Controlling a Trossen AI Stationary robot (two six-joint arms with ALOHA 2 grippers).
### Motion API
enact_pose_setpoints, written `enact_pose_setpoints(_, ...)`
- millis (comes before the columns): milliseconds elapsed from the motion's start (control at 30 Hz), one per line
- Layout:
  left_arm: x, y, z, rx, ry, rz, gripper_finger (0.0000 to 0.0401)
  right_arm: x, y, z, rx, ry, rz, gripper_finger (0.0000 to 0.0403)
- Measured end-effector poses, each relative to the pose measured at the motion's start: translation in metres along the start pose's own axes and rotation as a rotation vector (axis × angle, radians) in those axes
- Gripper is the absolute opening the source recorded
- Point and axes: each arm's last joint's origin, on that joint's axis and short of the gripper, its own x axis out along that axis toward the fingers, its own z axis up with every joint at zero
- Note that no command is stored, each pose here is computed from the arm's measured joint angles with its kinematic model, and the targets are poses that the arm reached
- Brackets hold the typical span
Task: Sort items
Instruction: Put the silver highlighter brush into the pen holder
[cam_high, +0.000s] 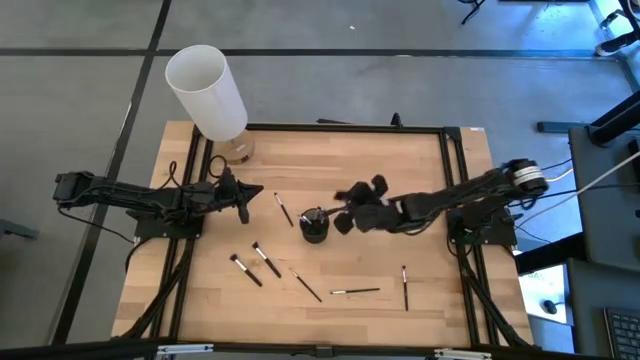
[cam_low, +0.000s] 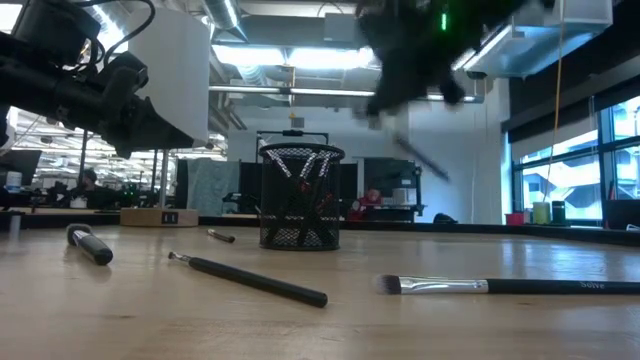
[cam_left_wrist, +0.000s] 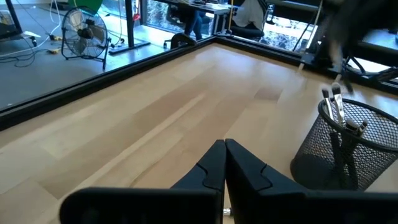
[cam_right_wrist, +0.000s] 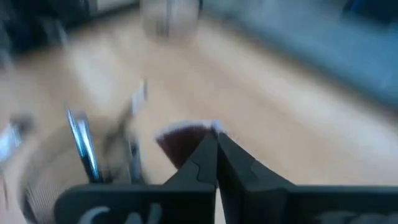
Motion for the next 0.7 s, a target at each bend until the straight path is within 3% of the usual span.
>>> enact_pose_setpoints(133, 0.000, 0.000, -0.001, 0.004, 0.006, 0.002, 0.0004, -0.021, 0.005, 0.034, 0.039, -0.241, -0.003, 0.0002)
enact_pose_setpoints(267, 0.000, 0.000, -0.001, 0.007, 0.005, 0.010, 0.0004, -0.018, 0.019, 0.041, 0.071, -0.388, 0.095, 0.0002)
enact_pose_setpoints(500, 0.000, 0.000, -0.001, 0.008, 0.009, -0.006, 0.0004, 0.010, 0.043, 0.016, 0.072, -0.532, 0.254, 0.0002)
enact_pose_setpoints(700, 0.000, -0.003, 0.000, 0.040, 0.013, -0.078, 0.0005, 0.039, 0.059, -0.019, 0.030, -0.552, 0.264, 0.0002)
